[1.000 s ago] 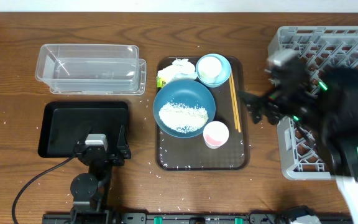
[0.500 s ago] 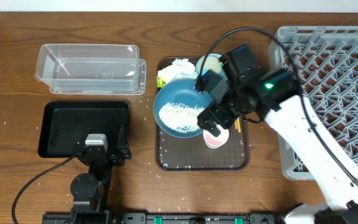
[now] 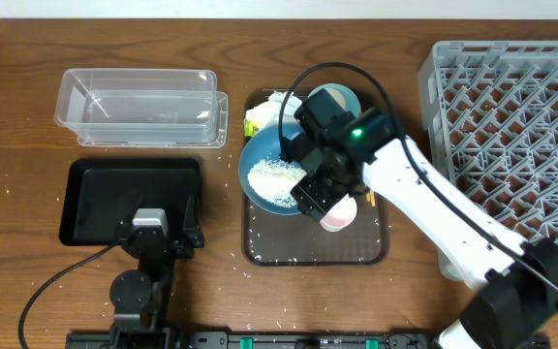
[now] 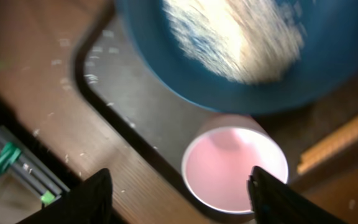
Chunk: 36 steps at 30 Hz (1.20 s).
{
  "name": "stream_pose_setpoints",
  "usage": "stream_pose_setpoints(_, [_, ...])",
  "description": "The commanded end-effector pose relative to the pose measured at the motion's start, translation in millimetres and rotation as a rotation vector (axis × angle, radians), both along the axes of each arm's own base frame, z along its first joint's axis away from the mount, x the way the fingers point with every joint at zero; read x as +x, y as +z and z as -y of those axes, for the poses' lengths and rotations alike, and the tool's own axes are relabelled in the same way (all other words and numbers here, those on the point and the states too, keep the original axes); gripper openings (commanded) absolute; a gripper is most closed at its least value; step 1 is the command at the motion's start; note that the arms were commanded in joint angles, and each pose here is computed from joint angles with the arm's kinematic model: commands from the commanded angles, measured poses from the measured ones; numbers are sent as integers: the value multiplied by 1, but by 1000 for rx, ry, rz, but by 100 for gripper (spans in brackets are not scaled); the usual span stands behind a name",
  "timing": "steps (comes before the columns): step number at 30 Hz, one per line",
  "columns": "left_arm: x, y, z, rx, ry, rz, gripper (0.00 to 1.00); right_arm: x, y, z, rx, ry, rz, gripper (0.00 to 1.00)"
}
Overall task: Sort waste into correct bins and load items into the dishwasher rack
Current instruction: 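Move the right gripper over the tray to the pink cup, then grasp the pink cup rim with the right gripper and lift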
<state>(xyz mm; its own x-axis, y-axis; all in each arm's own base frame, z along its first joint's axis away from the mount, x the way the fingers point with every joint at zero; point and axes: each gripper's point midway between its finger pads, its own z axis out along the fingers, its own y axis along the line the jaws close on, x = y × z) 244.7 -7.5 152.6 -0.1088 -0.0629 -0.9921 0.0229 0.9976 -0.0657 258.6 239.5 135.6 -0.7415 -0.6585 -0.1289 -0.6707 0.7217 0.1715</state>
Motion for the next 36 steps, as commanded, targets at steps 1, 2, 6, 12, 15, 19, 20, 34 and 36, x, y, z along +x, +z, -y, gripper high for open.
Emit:
stream_pose_setpoints(1, [-1, -16, -3, 9, 16, -47, 91, 10, -12, 11, -102, -181, -1, 66])
stream_pose_setpoints(2, [-1, -16, -3, 9, 16, -47, 91, 9, -16, 12, -113, -208, -18, 65])
stream_pose_setpoints(6, [-1, -16, -3, 9, 16, -47, 91, 9, -29, 12, -141, -319, -64, 54])
stream_pose_setpoints(12, [-1, -16, -3, 9, 16, -47, 91, 1, -32, 3, -154, -339, -75, 56])
stream_pose_setpoints(15, [-1, -16, -3, 9, 16, -47, 90, -3, -33, -1, -168, -368, -62, 57])
stream_pose_setpoints(19, [-1, -16, -3, 9, 16, -47, 91, 1, -37, 7, -245, -417, 17, 60])
stream_pose_setpoints(20, [-1, -16, -3, 9, 16, -47, 90, 1, -39, 10, -265, -419, 35, 63])
stream_pose_setpoints(34, [-1, -16, -3, 9, 16, -47, 91, -9, -72, 5, -222, -414, -16, 58])
stream_pose_setpoints(36, [-1, -16, -3, 9, 16, -47, 90, -9, -72, 4, -220, -413, -15, 55])
